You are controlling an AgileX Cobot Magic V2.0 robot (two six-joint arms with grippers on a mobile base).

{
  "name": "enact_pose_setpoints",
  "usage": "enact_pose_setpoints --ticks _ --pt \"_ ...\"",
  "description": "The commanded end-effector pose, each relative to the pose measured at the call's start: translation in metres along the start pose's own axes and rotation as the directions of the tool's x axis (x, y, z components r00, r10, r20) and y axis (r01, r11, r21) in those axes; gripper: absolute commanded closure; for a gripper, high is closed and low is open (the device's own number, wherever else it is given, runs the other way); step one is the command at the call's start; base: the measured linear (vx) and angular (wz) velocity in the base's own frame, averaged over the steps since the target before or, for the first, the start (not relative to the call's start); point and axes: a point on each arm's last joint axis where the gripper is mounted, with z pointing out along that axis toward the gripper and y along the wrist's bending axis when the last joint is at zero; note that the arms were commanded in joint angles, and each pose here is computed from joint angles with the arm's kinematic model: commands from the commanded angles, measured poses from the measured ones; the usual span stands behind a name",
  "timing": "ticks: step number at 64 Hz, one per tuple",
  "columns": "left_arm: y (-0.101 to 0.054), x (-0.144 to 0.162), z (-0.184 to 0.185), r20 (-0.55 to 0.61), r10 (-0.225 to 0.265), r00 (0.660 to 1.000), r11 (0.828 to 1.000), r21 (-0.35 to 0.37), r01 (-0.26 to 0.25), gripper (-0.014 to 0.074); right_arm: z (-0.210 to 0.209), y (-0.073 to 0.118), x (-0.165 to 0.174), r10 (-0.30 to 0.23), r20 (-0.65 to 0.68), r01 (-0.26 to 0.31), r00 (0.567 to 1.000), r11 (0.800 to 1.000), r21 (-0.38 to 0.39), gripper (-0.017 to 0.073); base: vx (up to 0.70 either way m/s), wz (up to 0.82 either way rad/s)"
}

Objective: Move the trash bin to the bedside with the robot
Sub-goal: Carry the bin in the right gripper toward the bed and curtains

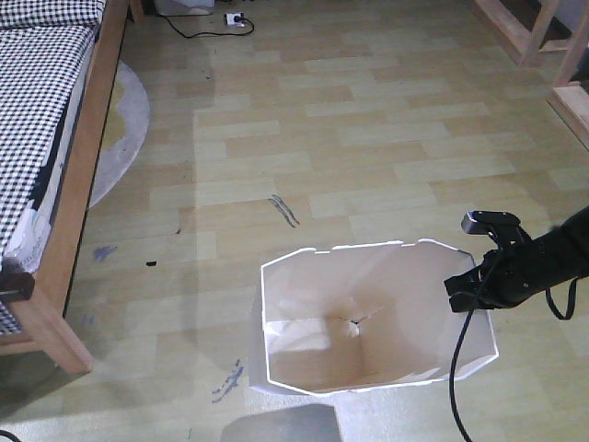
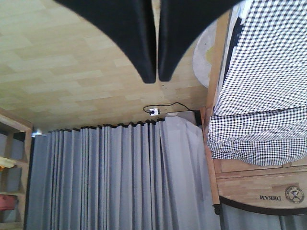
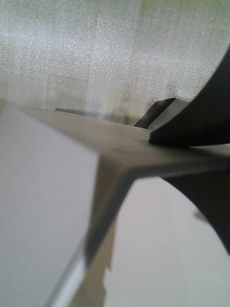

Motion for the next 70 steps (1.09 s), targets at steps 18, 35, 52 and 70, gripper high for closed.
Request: enact_pose_setpoints --ticks 18,35,52,70 --pt "-0.0004 -0.0036 -0.0008 0.077 -0.024 0.997 1.000 0.008 0.023 0.0600 -0.0216 0.0175 -0.0135 0.046 0.069 -0.037 0.997 0.991 -0.126 0.0563 0.32 0.04" --pt "-0.0004 -0.0036 -0.0008 0.077 -0.024 0.997 1.000 0.008 0.023 0.0600 -0.0216 0.0175 -0.0135 0.046 0.069 -0.037 0.997 0.991 -0.126 0.0563 0.33 -0.04" --pt "-0.0004 -0.0036 -0.0008 0.077 -0.024 0.997 1.000 0.008 0.023 0.0600 -0.0216 0.0175 -0.0135 0.046 0.069 -0.037 0.997 0.991 -0.126 0.0563 0.34 -0.04" --pt "-0.0004 -0.0036 -0.0008 0.077 -0.024 0.997 1.000 0.008 0.023 0.0600 -0.0216 0.0175 -0.0135 0.046 0.069 -0.037 0.997 0.991 -0.126 0.0563 0.32 -0.01"
